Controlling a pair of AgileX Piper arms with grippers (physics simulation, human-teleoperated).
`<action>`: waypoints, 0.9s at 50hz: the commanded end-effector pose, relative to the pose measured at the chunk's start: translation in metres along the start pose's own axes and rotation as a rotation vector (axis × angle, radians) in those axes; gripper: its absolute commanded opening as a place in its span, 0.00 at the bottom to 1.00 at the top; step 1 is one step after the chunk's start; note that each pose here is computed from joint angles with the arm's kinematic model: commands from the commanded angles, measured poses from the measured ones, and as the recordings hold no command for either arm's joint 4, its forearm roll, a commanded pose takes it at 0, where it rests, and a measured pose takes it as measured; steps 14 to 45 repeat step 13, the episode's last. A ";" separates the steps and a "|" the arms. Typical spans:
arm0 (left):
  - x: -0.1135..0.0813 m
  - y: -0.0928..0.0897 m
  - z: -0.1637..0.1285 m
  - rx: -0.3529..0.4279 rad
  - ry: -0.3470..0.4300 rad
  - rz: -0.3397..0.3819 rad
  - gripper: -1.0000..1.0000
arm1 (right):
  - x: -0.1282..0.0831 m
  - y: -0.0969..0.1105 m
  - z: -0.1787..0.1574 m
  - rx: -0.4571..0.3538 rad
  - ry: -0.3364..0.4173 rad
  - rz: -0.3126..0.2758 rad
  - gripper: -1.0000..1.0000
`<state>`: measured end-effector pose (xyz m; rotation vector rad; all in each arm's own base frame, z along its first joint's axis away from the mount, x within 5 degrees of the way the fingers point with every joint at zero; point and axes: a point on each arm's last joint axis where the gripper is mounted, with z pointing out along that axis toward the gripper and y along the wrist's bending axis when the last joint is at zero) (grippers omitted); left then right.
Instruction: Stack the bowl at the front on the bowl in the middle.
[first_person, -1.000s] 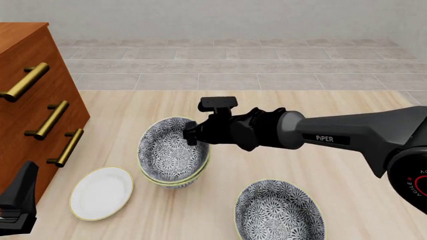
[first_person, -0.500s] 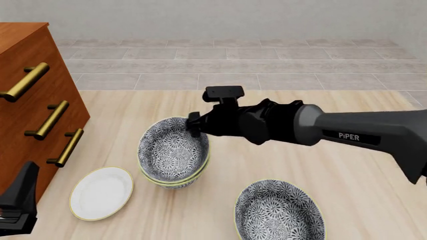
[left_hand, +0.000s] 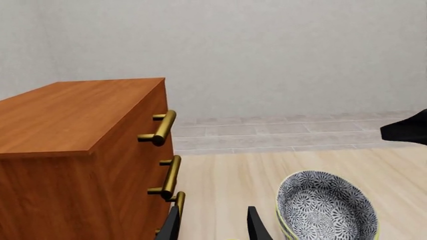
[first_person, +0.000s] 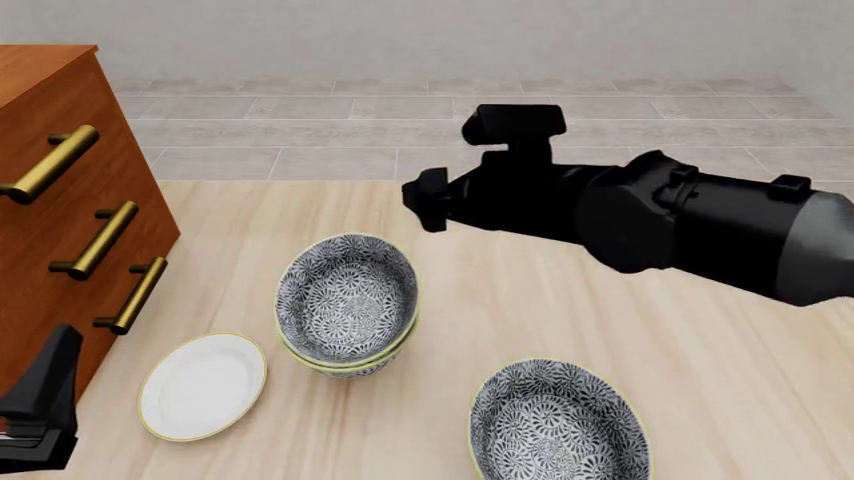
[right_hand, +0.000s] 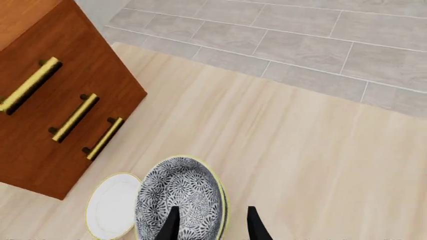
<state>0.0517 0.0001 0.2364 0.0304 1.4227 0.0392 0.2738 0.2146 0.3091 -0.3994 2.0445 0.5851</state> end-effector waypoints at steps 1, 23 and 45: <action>0.001 -0.001 0.000 0.013 0.004 -0.031 1.00 | -0.014 0.002 -0.051 -0.020 -0.082 -0.022 1.00; 0.001 -0.001 0.000 0.018 0.006 -0.032 1.00 | -0.017 0.002 -0.088 -0.030 -0.147 -0.029 1.00; 0.001 -0.001 0.000 0.018 0.006 -0.032 1.00 | -0.017 0.002 -0.088 -0.030 -0.147 -0.029 1.00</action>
